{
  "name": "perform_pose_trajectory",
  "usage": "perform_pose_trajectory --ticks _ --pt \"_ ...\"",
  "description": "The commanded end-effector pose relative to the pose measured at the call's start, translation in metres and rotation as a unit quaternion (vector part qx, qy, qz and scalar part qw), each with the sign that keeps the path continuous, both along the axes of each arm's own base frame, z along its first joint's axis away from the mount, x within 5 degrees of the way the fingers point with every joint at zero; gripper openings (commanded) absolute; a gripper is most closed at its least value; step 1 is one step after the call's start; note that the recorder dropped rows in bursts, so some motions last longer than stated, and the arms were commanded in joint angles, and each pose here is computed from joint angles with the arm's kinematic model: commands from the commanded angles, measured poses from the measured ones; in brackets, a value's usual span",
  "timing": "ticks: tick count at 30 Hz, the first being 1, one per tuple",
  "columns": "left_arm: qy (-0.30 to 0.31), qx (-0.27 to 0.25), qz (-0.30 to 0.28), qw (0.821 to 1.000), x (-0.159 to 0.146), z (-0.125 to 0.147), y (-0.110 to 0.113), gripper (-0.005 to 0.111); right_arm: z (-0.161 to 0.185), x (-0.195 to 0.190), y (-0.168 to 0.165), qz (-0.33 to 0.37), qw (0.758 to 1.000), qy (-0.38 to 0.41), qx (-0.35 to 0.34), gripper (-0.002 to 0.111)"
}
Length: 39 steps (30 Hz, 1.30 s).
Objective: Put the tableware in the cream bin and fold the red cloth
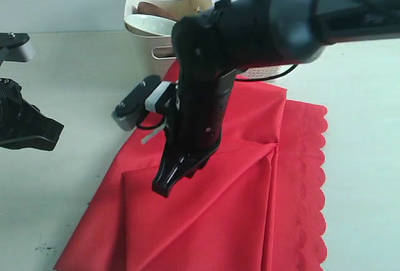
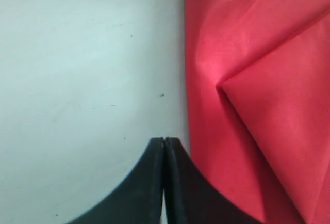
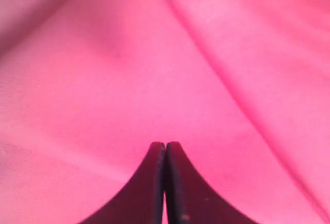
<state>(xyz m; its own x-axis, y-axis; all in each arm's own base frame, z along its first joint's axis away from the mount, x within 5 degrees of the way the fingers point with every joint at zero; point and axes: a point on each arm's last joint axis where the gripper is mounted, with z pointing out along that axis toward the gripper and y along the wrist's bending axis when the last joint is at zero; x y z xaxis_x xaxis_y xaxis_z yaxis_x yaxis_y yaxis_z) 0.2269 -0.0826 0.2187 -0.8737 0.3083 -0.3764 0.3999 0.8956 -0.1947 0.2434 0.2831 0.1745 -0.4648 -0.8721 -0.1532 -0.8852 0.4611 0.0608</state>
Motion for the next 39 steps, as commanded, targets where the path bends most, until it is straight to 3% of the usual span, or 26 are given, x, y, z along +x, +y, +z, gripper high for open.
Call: perform_pose_trajectory --ticks 1,5,9,15,19,27,30,35,39 --pt "-0.003 -0.003 0.004 1.000 -0.001 0.001 0.001 0.002 0.037 -0.005 -0.005 0.005 0.996 -0.057 0.070 0.000" --pt "0.001 0.001 0.020 1.000 0.000 0.001 0.004 0.002 0.029 0.004 0.006 -0.073 0.989 -0.066 0.112 0.010" --pt "0.015 0.039 0.103 0.994 0.002 0.000 0.025 0.002 0.009 0.014 0.021 -0.106 0.988 -0.030 0.104 0.031" --pt "0.003 0.046 0.150 0.988 -0.006 0.016 0.045 0.002 -0.010 0.007 0.061 -0.059 0.993 -0.018 0.098 0.066" --pt "-0.032 0.040 0.141 0.989 -0.016 0.032 0.046 0.002 -0.040 0.004 0.074 -0.018 0.999 -0.013 0.048 0.076" --pt "-0.072 0.048 0.131 0.988 -0.025 0.046 0.050 0.002 -0.061 0.017 0.070 -0.046 0.997 -0.053 -0.008 0.074" --pt "-0.077 0.049 0.131 0.987 -0.025 0.047 0.050 0.002 -0.061 0.016 0.068 -0.043 0.998 -0.048 -0.017 0.055" --pt "-0.081 0.057 0.129 0.987 -0.025 0.047 0.051 0.002 -0.047 0.012 0.064 -0.066 0.997 -0.036 -0.026 0.003" --pt "-0.081 0.057 0.129 0.987 -0.025 0.047 0.051 0.002 -0.009 0.008 0.059 -0.085 0.995 -0.043 -0.001 0.000"
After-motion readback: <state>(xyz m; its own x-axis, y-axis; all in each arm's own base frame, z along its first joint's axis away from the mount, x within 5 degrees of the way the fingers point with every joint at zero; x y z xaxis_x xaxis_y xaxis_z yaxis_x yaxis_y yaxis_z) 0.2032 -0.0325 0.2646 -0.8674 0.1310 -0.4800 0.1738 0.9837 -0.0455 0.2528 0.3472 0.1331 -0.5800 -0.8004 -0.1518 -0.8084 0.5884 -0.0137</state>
